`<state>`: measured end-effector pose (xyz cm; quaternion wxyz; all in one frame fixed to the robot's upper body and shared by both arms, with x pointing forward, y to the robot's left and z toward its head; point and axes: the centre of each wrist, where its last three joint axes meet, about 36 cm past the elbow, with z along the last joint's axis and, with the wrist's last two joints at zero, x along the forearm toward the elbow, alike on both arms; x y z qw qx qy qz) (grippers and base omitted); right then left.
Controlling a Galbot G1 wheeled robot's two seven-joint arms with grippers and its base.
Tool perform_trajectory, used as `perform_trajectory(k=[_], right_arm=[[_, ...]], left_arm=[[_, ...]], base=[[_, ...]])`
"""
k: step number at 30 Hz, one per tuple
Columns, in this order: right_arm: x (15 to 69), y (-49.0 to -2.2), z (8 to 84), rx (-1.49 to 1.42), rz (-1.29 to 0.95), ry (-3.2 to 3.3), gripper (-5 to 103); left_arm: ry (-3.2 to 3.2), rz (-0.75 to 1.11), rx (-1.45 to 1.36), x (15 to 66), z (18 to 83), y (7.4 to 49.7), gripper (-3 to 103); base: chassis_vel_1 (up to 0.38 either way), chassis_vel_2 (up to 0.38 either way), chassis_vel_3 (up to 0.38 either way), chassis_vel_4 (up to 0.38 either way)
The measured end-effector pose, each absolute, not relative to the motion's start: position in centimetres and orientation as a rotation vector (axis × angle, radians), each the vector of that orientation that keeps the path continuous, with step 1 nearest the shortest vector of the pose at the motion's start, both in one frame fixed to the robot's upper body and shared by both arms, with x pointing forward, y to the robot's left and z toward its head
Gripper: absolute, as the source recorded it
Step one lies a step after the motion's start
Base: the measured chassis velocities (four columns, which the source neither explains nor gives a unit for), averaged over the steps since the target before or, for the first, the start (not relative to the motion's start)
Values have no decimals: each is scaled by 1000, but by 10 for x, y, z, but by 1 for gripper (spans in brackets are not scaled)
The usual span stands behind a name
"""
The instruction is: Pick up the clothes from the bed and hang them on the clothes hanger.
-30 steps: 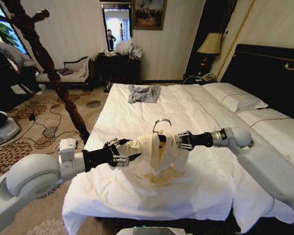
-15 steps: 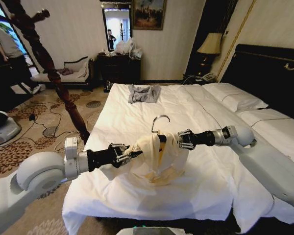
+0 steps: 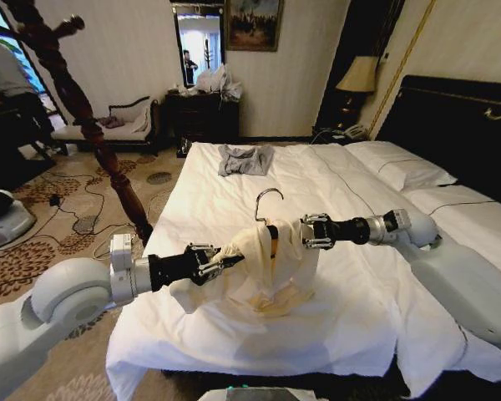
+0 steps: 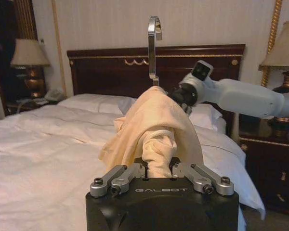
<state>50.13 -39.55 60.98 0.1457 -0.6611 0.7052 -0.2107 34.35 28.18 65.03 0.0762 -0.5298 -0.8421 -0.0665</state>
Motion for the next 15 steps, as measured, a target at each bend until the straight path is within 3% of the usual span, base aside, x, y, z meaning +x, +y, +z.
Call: perform_trajectory(k=[5, 8, 15], right_arm=[[502, -404, 616, -1854, -612, 2028, 74], [505, -422, 628, -1760, -594, 2051, 90], [502, -442, 632, -1618, -435, 2096, 100]], left_arm=[[-2595, -243, -1548, 352, 660, 294, 18], [-2658, -266, -1495, 360, 667, 307, 18], [-2741, -280, -1424, 372, 676, 326, 18]], base=[[0, 0, 0, 0], [0, 0, 0, 0], [0, 0, 0, 0]])
